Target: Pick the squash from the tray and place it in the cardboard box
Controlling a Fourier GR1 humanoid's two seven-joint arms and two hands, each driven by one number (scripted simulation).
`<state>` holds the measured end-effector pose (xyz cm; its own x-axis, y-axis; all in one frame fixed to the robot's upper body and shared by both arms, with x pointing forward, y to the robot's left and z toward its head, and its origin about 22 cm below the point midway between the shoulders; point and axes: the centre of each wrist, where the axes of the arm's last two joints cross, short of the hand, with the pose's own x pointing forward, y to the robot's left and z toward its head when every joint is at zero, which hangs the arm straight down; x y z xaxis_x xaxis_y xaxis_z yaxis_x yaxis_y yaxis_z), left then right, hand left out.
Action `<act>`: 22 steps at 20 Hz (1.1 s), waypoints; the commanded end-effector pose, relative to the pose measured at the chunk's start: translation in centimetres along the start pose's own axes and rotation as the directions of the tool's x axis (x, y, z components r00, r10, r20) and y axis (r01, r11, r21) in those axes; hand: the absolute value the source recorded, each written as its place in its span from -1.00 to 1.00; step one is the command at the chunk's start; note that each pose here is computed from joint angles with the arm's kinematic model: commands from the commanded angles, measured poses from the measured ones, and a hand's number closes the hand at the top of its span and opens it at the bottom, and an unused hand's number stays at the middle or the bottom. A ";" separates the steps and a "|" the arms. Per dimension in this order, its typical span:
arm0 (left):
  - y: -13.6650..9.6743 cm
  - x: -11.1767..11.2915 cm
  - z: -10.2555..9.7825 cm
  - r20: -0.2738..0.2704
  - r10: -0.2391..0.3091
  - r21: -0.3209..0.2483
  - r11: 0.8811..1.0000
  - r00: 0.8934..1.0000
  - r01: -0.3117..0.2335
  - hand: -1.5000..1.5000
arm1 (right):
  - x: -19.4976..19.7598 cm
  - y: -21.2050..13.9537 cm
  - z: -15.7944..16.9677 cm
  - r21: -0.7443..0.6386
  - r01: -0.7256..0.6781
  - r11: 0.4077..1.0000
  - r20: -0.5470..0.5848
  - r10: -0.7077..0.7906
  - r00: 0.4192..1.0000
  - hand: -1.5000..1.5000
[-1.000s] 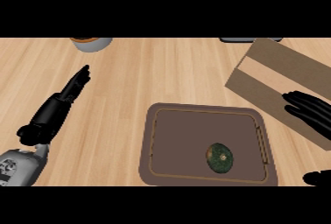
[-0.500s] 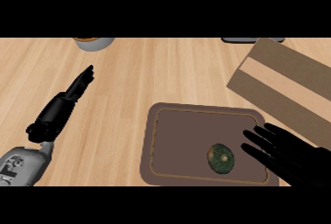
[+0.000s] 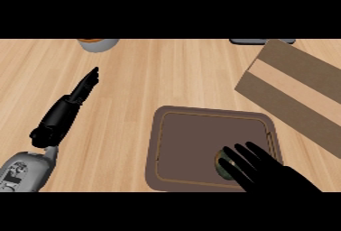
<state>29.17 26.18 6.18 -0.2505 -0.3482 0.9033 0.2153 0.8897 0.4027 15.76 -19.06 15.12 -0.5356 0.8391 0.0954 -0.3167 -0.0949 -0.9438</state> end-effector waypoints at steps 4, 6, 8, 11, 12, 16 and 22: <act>-1.2 0.7 0.2 -0.003 0.010 0.003 1.000 1.000 -0.010 0.00 | 3.2 1.5 -1.1 0.012 -0.039 0.999 -0.061 0.040 0.997 -1.00; 0.4 -1.4 0.3 0.011 0.010 -0.005 1.000 1.000 -0.010 0.00 | 2.3 3.4 -2.5 0.001 -0.091 0.996 -0.077 0.091 0.993 -1.00; 0.3 -1.1 0.6 0.006 0.017 0.000 1.000 1.000 -0.017 0.00 | 3.0 2.5 -2.5 -0.036 -0.085 0.996 -0.098 0.081 0.992 -1.00; 0.6 -0.1 1.3 0.007 0.001 0.005 1.000 1.000 -0.001 0.00 | 1.7 3.3 -2.6 -0.025 -0.074 0.997 -0.103 0.071 0.992 -1.00; 2.1 1.4 1.9 -0.008 0.004 0.002 1.000 1.000 -0.004 0.00 | 2.2 3.1 -2.1 -0.023 -0.073 0.997 -0.097 0.071 0.993 -1.00; 0.9 -0.7 0.1 -0.009 0.003 -0.012 1.000 1.000 -0.003 0.00 | 1.5 5.3 -4.7 0.024 -0.105 0.994 -0.108 0.107 0.988 -1.00; -0.1 -0.3 -0.6 -0.009 0.013 0.002 1.000 1.000 -0.013 0.00 | 1.4 5.6 -6.7 0.019 -0.136 0.991 -0.159 0.137 0.978 -1.00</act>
<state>29.26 26.78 6.33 -0.2446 -0.3411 0.9076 0.2174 0.8929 0.3942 17.70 -15.62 8.74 -0.4523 0.8893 -0.0677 -0.2559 -0.2022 -0.9453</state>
